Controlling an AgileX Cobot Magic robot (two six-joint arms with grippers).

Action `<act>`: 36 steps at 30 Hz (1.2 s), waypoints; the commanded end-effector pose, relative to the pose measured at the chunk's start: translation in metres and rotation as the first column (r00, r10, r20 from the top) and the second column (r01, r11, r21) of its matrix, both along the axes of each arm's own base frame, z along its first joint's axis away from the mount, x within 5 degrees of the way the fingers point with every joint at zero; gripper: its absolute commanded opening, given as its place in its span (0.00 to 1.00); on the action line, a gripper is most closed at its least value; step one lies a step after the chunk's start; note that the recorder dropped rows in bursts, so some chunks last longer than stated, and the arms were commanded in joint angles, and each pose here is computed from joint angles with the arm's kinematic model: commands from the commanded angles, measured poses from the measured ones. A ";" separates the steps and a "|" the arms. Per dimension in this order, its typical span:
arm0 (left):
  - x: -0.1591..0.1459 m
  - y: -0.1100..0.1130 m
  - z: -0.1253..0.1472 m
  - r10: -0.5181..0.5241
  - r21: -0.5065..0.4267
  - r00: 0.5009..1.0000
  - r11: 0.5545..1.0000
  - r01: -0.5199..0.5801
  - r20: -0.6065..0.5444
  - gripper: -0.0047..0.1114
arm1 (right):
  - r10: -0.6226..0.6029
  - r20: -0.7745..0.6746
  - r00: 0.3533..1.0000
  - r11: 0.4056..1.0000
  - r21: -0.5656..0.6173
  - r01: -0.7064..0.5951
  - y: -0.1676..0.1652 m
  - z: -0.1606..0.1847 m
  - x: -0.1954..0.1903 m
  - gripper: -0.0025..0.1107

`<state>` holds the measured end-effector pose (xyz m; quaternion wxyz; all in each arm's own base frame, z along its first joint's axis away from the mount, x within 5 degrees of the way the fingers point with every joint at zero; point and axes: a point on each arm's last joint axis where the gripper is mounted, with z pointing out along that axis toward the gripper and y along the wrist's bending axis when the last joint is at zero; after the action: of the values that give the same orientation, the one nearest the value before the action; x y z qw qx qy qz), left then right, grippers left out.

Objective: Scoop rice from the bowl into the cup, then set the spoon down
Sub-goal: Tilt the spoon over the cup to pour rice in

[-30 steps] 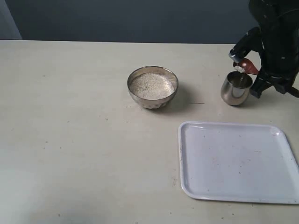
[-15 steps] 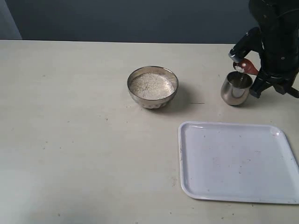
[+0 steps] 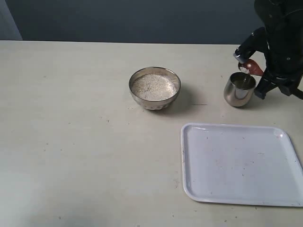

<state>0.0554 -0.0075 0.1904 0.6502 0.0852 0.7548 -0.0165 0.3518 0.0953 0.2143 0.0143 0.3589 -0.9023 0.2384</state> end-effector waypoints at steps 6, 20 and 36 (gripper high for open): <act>0.000 0.000 0.002 -0.007 -0.009 1.000 1.000 0.007 0.009 0.04 | -0.008 0.002 1.000 1.000 0.002 0.008 -0.003 0.000 0.000 0.01; 0.000 0.000 0.002 -0.007 -0.009 1.000 1.000 0.007 0.009 0.04 | -0.029 -0.017 0.999 0.998 -0.049 0.029 -0.011 -0.010 -0.012 0.01; 0.000 0.000 0.002 -0.007 -0.009 1.000 1.000 0.007 0.009 0.04 | 0.070 0.023 0.997 0.992 -0.111 -0.068 0.006 -0.007 -0.013 0.01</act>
<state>0.0554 -0.0075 0.1904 0.6502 0.0852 0.7548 -0.0165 0.3394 0.0995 0.2026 0.0272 0.3805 -0.8805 0.2815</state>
